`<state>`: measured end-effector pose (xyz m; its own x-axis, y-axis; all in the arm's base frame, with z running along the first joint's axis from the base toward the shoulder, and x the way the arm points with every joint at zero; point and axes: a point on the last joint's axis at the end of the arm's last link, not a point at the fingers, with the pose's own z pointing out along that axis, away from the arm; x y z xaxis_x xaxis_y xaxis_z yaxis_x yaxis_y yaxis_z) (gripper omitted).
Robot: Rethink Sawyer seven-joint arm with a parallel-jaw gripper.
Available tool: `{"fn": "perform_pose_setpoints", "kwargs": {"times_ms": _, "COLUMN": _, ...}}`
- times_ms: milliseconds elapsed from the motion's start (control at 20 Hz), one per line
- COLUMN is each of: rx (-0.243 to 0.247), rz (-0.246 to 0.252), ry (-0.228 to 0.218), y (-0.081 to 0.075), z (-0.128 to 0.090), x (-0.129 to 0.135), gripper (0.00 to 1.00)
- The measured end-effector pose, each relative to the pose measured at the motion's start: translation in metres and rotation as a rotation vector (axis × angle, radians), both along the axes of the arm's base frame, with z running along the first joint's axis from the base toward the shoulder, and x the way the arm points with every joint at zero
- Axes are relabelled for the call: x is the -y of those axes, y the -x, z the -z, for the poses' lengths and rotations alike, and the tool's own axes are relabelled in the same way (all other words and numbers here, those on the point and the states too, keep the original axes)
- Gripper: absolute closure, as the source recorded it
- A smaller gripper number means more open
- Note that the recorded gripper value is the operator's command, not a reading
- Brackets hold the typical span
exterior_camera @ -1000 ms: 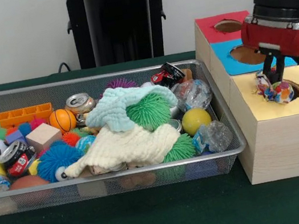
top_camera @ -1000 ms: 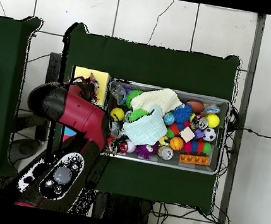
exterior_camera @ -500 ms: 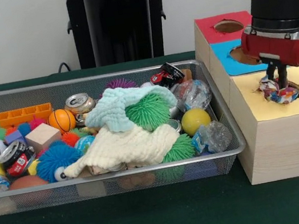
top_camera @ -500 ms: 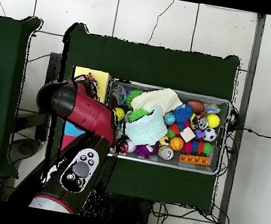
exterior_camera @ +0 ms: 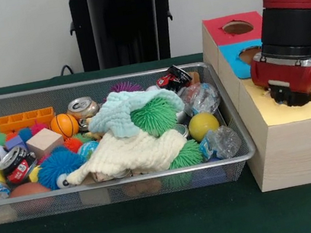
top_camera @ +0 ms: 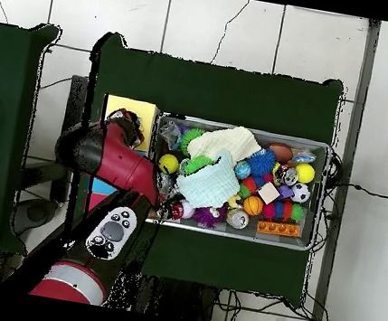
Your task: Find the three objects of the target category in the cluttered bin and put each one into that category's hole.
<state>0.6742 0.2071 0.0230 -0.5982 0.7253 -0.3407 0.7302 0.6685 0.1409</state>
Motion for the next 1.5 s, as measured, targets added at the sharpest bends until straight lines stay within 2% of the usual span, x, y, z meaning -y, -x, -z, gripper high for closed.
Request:
{"fn": "perform_pose_setpoints", "kwargs": {"times_ms": 200, "rx": 0.055, "rz": -0.001, "ry": 0.018, "y": -0.006, "z": 0.002, "x": 0.002, "gripper": 1.00}}
{"fn": "perform_pose_setpoints", "kwargs": {"times_ms": 750, "rx": 0.052, "rz": 0.000, "ry": 0.014, "y": -0.002, "z": 0.000, "x": 0.000, "gripper": 1.00}}
{"fn": "perform_pose_setpoints", "kwargs": {"times_ms": 1000, "rx": 0.007, "rz": -0.002, "ry": 0.004, "y": 0.010, "z": -0.006, "x": -0.004, "gripper": 1.00}}
{"fn": "perform_pose_setpoints", "kwargs": {"times_ms": 1150, "rx": -0.050, "rz": -0.003, "ry": -0.018, "y": 0.019, "z": -0.019, "x": -0.005, "gripper": 1.00}}
{"fn": "perform_pose_setpoints", "kwargs": {"times_ms": 1400, "rx": -0.089, "rz": -0.012, "ry": -0.036, "y": 0.021, "z": -0.043, "x": -0.004, "gripper": 1.00}}
{"fn": "perform_pose_setpoints", "kwargs": {"times_ms": 1450, "rx": -0.091, "rz": -0.020, "ry": -0.039, "y": 0.019, "z": -0.057, "x": -0.003, "gripper": 0.00}}
{"fn": "perform_pose_setpoints", "kwargs": {"times_ms": 1500, "rx": -0.089, "rz": -0.021, "ry": -0.039, "y": 0.019, "z": -0.058, "x": -0.004, "gripper": 0.00}}
